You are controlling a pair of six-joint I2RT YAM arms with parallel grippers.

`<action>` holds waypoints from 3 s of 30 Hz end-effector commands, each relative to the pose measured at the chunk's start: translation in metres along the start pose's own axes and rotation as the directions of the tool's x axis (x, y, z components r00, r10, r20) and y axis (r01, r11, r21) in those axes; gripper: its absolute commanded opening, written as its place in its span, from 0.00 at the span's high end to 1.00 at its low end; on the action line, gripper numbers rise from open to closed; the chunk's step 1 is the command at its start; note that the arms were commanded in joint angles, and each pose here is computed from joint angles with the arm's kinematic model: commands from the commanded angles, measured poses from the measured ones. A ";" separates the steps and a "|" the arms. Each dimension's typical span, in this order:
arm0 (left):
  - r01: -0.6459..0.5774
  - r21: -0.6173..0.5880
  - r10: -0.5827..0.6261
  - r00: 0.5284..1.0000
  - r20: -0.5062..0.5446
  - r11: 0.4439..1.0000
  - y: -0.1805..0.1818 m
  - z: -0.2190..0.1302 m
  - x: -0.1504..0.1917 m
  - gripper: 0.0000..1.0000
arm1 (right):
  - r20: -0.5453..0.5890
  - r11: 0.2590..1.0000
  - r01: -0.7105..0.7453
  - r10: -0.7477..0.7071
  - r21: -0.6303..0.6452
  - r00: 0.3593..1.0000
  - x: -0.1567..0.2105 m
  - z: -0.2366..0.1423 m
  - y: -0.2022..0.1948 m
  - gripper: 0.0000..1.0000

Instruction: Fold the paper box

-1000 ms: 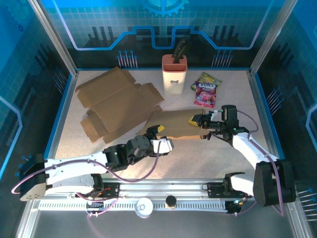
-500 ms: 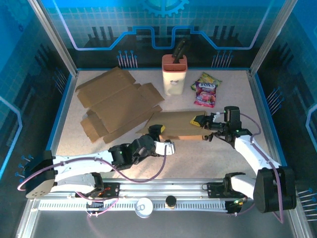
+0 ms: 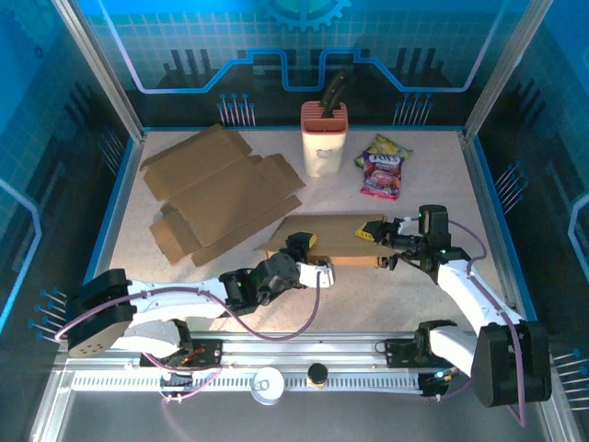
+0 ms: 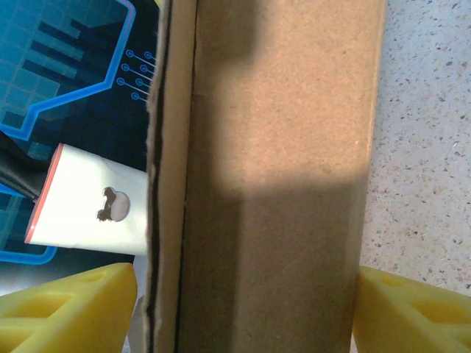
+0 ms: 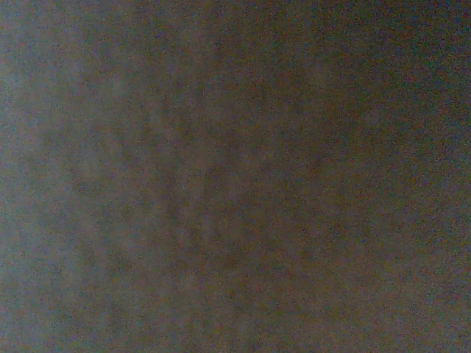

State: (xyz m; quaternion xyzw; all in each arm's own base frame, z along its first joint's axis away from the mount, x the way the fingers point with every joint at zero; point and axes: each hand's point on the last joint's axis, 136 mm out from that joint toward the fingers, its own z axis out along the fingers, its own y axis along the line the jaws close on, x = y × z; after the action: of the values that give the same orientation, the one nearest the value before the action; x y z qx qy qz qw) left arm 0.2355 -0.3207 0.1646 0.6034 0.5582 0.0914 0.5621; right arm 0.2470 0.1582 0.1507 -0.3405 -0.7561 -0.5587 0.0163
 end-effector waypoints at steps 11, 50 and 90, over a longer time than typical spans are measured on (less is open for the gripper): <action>0.004 0.006 -0.004 1.000 -0.009 1.000 -0.003 0.004 -0.002 0.41 | -0.019 0.999 -0.033 0.032 -0.030 0.999 -0.002 -0.005 -0.001 0.52; 0.482 0.525 -0.261 0.859 -0.441 0.701 -0.009 -0.050 -0.004 0.45 | 0.510 0.856 0.267 -0.486 0.443 0.710 0.009 -0.112 -0.012 0.35; 0.446 0.545 -0.246 0.882 -0.401 0.710 -0.004 -0.016 0.005 0.58 | 0.496 0.905 0.237 -0.395 0.353 0.773 0.029 -0.001 0.016 0.47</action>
State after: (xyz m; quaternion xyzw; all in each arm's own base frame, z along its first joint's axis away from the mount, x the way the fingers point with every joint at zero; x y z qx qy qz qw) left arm 0.2274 -0.3081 0.1623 0.6077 0.7493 -0.1064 0.2408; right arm 0.2293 0.1832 0.1605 -0.3665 -0.8383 -0.3327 -0.2284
